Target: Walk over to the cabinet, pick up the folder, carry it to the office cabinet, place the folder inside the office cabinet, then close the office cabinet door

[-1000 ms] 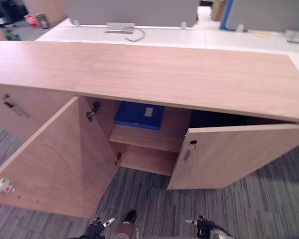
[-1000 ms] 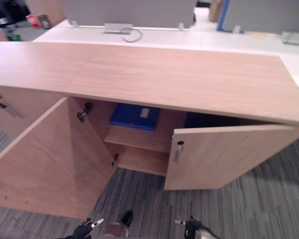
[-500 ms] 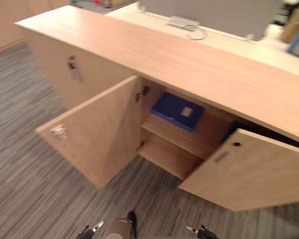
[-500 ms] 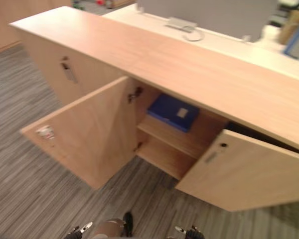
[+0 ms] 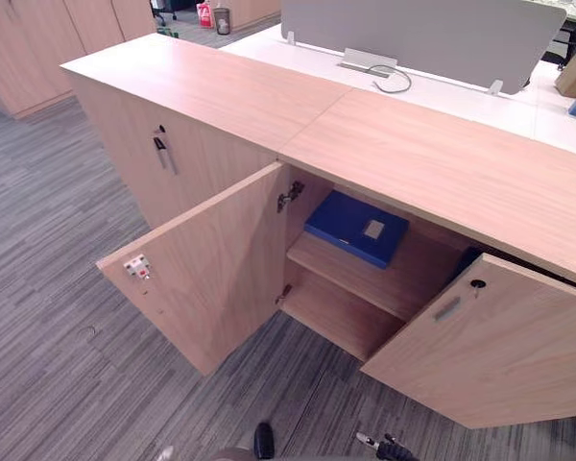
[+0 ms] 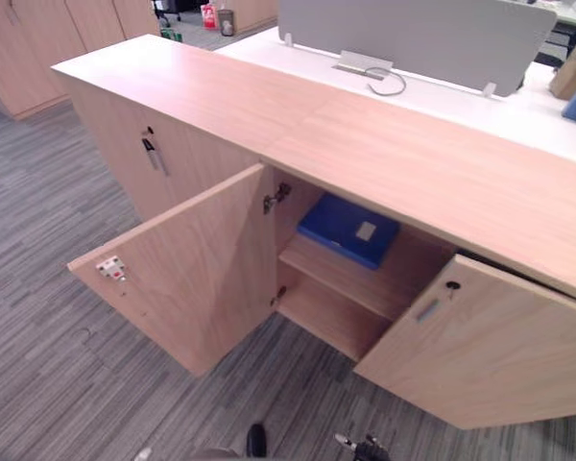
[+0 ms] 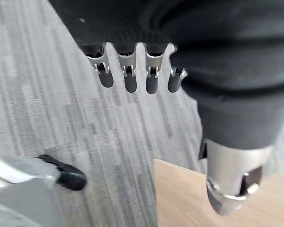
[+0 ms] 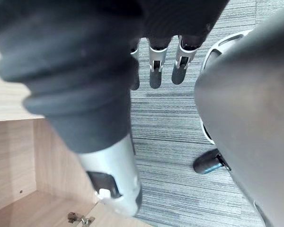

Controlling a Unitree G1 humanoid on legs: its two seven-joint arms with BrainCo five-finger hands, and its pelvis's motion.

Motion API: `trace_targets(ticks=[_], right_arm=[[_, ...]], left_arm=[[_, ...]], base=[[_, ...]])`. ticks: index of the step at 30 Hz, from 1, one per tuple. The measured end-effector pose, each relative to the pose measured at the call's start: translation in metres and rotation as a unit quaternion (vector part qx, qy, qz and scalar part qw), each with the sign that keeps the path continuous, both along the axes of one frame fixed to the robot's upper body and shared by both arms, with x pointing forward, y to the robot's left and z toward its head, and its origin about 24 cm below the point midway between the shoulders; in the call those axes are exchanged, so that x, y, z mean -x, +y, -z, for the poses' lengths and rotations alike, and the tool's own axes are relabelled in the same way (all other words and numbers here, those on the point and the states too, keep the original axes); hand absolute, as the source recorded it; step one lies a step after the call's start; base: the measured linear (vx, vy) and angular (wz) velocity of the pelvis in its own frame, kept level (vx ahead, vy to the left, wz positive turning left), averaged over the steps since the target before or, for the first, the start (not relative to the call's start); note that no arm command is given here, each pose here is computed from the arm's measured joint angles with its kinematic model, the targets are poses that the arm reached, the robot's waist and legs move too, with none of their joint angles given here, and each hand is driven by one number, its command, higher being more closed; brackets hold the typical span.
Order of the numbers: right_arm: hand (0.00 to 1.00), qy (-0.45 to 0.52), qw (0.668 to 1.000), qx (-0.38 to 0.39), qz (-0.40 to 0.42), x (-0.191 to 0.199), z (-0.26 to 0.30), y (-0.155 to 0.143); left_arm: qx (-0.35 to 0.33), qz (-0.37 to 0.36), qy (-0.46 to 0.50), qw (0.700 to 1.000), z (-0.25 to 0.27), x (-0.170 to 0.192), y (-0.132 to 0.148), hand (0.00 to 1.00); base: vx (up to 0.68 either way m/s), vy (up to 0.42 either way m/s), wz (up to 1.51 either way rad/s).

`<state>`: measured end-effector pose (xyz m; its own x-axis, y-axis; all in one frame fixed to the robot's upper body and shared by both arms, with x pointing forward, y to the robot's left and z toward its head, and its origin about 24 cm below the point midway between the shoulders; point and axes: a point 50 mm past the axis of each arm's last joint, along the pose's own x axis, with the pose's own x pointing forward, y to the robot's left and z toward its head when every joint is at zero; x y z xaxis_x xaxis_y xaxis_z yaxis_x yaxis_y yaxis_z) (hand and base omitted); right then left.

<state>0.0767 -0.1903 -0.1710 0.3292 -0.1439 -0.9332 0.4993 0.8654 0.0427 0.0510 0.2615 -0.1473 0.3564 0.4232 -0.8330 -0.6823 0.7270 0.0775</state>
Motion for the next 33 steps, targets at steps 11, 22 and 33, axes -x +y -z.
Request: trace_targets(ticks=[11,22,33], right_arm=[[0.0,0.001,1.0,0.019,0.007,0.016,-0.002,-0.018],[0.0,0.024,0.998,0.002,0.049,0.036,0.001,-0.021],[0.0,0.01,0.999,-0.001,0.052,0.02,0.0,-0.017]], left_arm=[[-0.298,0.054,-0.049,0.952,-0.11,-0.094,0.133,0.0],[-0.402,0.264,0.01,0.877,-0.134,-0.164,0.117,0.0],[-0.346,0.501,0.048,0.792,-0.07,-0.135,0.021,0.0]], base=[[-0.03,-0.067,-0.33],[0.02,-0.016,-0.01],[-0.03,0.008,0.04]])
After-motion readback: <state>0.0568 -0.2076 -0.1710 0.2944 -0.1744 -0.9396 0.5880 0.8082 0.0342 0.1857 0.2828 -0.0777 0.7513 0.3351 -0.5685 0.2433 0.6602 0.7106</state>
